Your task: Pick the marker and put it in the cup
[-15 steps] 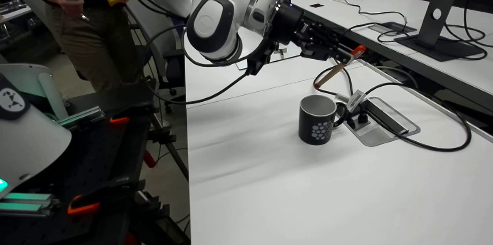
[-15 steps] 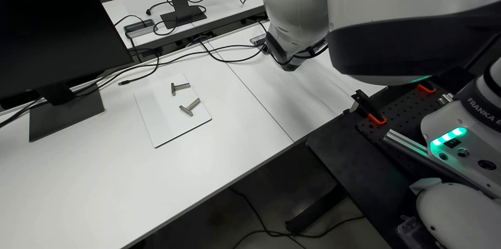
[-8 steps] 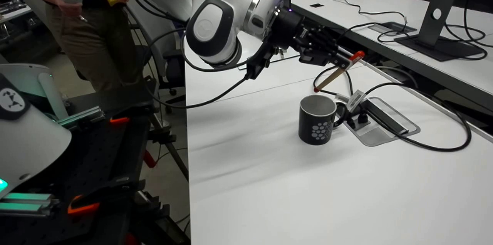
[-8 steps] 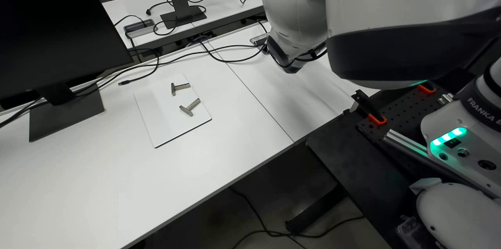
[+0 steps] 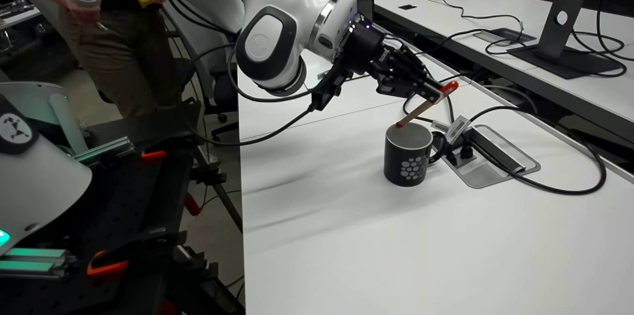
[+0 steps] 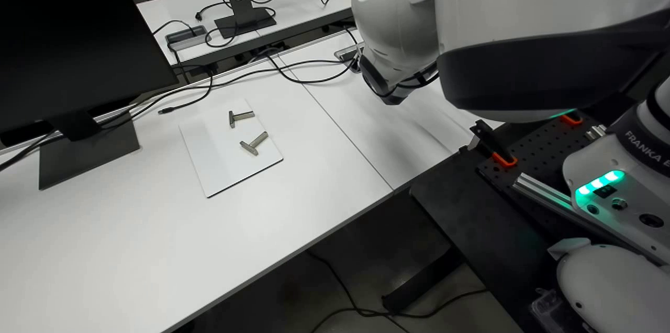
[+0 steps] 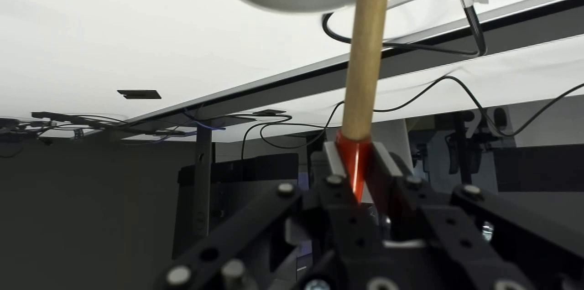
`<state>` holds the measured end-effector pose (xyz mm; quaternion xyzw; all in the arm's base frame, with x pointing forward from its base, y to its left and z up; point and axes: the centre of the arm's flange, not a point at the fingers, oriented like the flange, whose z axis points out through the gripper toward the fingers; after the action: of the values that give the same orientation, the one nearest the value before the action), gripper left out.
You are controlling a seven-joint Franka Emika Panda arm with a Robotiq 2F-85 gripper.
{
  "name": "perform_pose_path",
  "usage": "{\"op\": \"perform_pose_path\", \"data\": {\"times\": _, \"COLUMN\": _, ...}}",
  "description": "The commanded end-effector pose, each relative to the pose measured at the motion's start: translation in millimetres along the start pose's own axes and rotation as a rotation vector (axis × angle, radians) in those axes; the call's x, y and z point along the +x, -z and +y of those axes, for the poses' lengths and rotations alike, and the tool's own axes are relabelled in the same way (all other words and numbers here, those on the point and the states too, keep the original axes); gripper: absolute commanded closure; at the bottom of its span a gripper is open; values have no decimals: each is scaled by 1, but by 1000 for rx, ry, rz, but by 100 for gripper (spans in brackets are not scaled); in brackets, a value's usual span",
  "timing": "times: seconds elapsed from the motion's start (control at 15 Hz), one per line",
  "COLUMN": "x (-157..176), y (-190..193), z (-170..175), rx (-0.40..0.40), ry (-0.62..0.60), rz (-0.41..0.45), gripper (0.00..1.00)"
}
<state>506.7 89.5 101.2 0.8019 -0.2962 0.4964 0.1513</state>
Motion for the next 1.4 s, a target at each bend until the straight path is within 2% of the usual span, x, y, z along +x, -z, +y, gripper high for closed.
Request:
{"op": "perform_pose_path", "data": {"times": 0.0, "x": -4, "y": -4, "z": 19, "rx": -8, "ry": -18, "rz": 9, "gripper": 93}}
{"op": "perform_pose_path", "data": {"times": 0.27, "x": -4, "y": -5, "z": 22, "rx": -20, "ry": -16, "rz": 4, "gripper": 93}}
{"op": "perform_pose_path", "data": {"times": 0.33, "x": -4, "y": -5, "z": 22, "rx": -17, "ry": -18, "rz": 0, "gripper": 89}}
{"op": "perform_pose_path", "data": {"times": 0.4, "x": -3, "y": -5, "z": 22, "rx": -15, "ry": -10, "rz": 2, "gripper": 46}}
{"op": "perform_pose_path", "data": {"times": 0.47, "x": -3, "y": -5, "z": 21, "rx": -15, "ry": -9, "rz": 3, "gripper": 45}}
{"op": "perform_pose_path", "data": {"times": 0.53, "x": -3, "y": -5, "z": 21, "rx": -14, "ry": -5, "rz": 6, "gripper": 40}}
{"op": "perform_pose_path", "data": {"times": 0.93, "x": -2, "y": -5, "z": 21, "rx": -20, "ry": -7, "rz": 9, "gripper": 2}}
{"op": "perform_pose_path", "data": {"times": 1.33, "x": 3, "y": -1, "z": 24, "rx": -21, "ry": 35, "rz": -9, "gripper": 0}}
